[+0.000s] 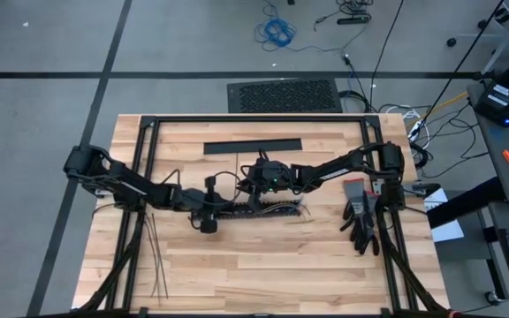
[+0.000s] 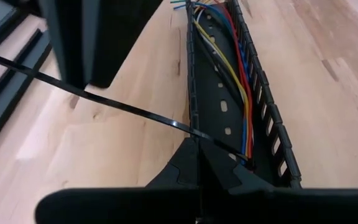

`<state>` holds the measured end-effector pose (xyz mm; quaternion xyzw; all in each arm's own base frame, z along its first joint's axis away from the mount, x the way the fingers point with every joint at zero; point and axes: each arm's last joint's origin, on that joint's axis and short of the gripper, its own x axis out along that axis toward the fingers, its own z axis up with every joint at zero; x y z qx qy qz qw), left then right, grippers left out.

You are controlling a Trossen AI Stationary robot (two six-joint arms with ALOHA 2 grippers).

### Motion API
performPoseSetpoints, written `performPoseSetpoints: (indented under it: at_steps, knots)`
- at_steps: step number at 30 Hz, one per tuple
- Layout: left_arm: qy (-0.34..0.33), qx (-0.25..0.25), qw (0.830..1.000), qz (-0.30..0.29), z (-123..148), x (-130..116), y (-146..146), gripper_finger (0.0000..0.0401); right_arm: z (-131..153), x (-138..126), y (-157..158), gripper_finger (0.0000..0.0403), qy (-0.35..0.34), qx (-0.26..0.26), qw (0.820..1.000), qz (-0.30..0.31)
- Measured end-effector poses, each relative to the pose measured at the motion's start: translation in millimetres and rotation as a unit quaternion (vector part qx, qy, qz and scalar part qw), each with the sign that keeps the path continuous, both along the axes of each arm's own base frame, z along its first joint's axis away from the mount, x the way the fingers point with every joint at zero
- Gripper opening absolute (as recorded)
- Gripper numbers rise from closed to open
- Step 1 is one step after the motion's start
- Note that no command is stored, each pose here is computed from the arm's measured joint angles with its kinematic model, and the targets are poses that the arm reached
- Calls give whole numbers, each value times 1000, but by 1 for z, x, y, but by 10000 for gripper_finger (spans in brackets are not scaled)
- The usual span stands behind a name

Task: Ziptie cables
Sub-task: Put the zip-tied cable into the black cable duct

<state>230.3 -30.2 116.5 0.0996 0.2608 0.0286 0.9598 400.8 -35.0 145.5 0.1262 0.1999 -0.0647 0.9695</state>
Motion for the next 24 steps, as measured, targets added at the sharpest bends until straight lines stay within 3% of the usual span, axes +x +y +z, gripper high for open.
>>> performPoseSetpoints:
  at_steps: [14,24]
  knots:
    - [14,11,1000,-8,5,7,-4,2,-17,4,5,55,-1,24,999,45]
    - [13,11,1000,-11,5,7,-6,2,-23,8,5,3,-27,28,998,49]
